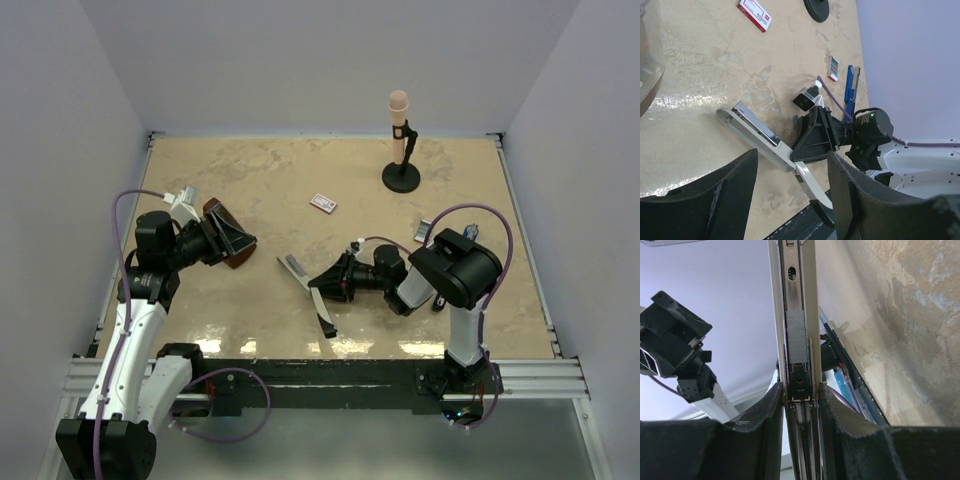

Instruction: Unload the staples from the stapler

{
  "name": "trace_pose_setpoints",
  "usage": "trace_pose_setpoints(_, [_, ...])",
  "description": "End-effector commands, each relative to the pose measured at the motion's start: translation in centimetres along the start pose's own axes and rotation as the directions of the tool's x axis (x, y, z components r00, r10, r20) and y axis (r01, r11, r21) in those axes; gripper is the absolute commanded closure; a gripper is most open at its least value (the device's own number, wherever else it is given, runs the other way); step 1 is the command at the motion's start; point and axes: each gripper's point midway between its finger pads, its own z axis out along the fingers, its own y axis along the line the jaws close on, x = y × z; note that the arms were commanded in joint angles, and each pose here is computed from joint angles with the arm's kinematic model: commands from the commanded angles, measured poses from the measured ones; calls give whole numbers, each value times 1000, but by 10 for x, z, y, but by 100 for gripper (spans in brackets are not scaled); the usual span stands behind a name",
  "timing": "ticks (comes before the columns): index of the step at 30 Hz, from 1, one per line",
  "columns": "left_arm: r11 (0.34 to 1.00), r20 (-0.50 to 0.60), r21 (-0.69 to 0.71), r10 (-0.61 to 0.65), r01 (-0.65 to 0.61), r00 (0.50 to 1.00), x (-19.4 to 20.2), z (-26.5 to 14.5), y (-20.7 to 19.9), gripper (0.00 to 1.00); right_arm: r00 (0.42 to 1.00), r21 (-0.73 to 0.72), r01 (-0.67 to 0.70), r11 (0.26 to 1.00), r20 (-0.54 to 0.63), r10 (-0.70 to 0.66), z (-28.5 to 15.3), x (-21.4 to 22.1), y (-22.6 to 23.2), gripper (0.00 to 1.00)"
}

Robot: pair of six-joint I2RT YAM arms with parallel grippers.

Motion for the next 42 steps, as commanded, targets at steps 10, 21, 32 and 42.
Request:
trace_pose_setpoints(10, [998,63,-15,65,-65,996,-15,-7,-7,38,934,-493,309,813,-4,-357,-31,42,117,100])
trace_pose_setpoints(21, [997,72,-21,71,-70,995,-18,-9,-10,38,967,-590,195,783,-17,-253,-47,42,174,100])
trace_pose_setpoints(32, [997,66,-28,70,-68,995,-16,-7,-5,38,980,-499,180,847,17,-198,-39,26,125,100])
trace_pose_setpoints(42, [996,70,-25,88,-86,994,-16,-8,-6,38,945,-497,297,815,28,-327,-34,34,148,100])
